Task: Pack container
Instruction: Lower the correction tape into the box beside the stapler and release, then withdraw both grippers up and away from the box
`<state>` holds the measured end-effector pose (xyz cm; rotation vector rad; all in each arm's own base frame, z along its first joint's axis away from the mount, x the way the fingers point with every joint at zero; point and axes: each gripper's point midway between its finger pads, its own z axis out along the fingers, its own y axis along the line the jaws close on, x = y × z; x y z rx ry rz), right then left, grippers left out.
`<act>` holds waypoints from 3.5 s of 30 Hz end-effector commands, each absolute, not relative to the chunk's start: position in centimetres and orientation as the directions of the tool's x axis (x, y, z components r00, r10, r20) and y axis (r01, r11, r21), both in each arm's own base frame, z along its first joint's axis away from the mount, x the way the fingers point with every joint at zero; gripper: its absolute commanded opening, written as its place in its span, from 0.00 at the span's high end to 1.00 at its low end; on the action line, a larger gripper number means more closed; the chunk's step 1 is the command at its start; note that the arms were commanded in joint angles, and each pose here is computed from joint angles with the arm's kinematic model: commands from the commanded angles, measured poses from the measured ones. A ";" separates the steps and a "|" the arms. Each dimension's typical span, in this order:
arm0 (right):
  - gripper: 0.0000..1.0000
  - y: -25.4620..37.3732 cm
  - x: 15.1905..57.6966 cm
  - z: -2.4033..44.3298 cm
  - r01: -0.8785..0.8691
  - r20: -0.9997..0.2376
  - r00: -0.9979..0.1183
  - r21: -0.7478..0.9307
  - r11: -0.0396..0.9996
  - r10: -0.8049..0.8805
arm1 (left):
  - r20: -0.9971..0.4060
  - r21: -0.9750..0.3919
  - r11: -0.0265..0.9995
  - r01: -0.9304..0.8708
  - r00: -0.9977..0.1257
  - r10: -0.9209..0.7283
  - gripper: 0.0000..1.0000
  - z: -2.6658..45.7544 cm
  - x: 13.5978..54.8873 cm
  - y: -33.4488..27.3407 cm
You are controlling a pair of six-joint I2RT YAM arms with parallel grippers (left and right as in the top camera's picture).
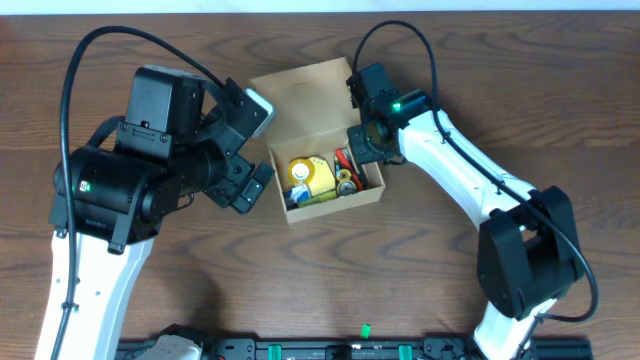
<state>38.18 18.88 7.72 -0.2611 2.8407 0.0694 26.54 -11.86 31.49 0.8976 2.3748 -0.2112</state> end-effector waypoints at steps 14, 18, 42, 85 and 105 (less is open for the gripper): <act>0.99 18.1 38.8 7.4 0.017 -0.295 -0.955 0.042 0.999 0.029 | -0.583 0.069 0.760 0.647 -0.592 0.557 0.05 32.0 26.6 -11.7; 0.99 18.0 38.8 7.4 0.041 -0.297 -0.953 0.047 0.998 0.053 | -0.583 0.069 0.760 0.647 -0.592 0.557 0.05 32.0 26.6 -11.7; 0.46 20.0 40.1 20.1 -0.154 -0.499 -0.865 0.144 0.977 -0.063 | -0.583 0.069 0.760 0.647 -0.592 0.557 0.05 32.0 26.6 -11.7; 0.15 12.7 45.0 25.6 -0.473 -0.702 -0.630 0.007 0.881 -0.333 | -0.748 -0.118 0.887 0.447 -0.627 0.217 0.05 32.5 38.5 -10.9; 0.30 14.0 48.1 16.3 -0.398 -0.576 -0.786 0.197 0.896 -0.223 | -0.738 -0.321 0.862 0.393 -0.674 0.032 0.14 22.3 51.3 -5.2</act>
